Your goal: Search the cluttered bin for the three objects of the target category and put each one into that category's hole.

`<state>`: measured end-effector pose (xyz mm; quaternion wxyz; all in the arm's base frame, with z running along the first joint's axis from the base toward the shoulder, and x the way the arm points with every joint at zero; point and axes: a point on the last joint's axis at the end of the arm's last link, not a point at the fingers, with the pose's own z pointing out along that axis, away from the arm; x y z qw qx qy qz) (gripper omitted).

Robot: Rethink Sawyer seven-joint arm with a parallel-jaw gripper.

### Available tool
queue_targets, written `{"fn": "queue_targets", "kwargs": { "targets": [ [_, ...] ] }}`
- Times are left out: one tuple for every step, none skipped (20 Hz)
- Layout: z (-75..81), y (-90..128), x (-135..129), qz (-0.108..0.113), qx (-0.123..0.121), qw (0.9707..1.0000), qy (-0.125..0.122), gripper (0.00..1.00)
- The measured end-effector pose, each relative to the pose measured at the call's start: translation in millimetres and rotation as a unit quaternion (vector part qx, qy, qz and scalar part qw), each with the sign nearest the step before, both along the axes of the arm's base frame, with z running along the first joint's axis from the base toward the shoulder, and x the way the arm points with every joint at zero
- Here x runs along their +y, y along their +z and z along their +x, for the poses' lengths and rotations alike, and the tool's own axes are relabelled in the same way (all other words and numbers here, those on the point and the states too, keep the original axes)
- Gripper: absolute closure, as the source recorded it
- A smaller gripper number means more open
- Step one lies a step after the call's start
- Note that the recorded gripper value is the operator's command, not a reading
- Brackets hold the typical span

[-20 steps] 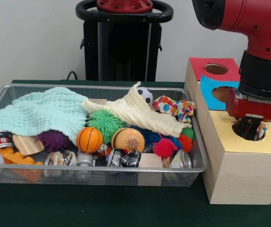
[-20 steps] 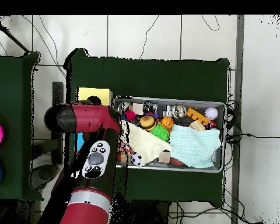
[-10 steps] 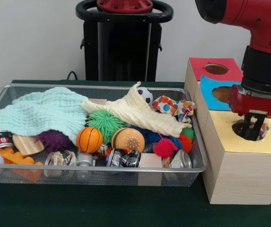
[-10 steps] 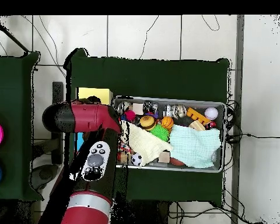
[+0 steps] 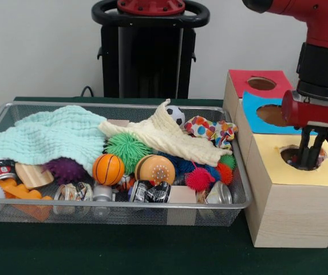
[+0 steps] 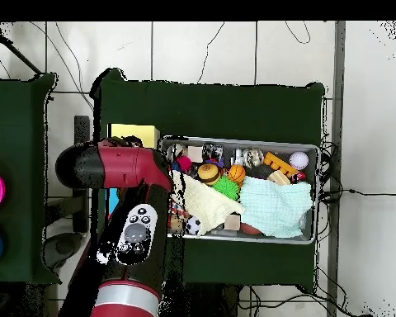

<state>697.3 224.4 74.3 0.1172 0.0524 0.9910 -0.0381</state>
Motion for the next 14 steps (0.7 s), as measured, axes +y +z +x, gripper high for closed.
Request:
{"fn": "queue_targets", "kwargs": {
  "targets": [
    [1.2,3.3,0.2,0.002,-0.002,1.0000,-0.001,1.00],
    [1.8,4.8,0.2,0.003,-0.003,1.0000,-0.001,1.00],
    [2.7,8.4,0.1,0.006,-0.005,1.0000,-0.003,1.00],
    [3.1,10.5,-0.1,0.007,-0.006,1.0000,-0.003,1.00],
    [3.4,13.7,-0.3,0.008,-0.007,0.9999,-0.004,1.00],
    [3.4,15.9,-0.5,0.008,-0.008,0.9999,-0.005,1.00],
    [2.7,19.9,-0.6,0.010,-0.009,0.9999,-0.006,1.00],
    [2.1,21.4,-0.7,0.011,-0.009,0.9999,-0.006,1.00],
    [1.7,22.1,-1.0,0.011,-0.009,0.9999,-0.007,1.00],
    [1.1,23.6,-1.0,0.012,-0.009,0.9999,-0.008,1.00],
    [0.5,24.6,-1.1,0.013,-0.009,0.9998,-0.008,1.00],
    [-0.5,26.6,-1.3,0.015,-0.009,0.9998,-0.010,1.00],
    [-1.6,28.0,-1.6,0.016,-0.008,0.9998,-0.011,1.00],
    [-2.7,29.4,-1.9,0.018,-0.007,0.9997,-0.012,1.00]
  ]
}}
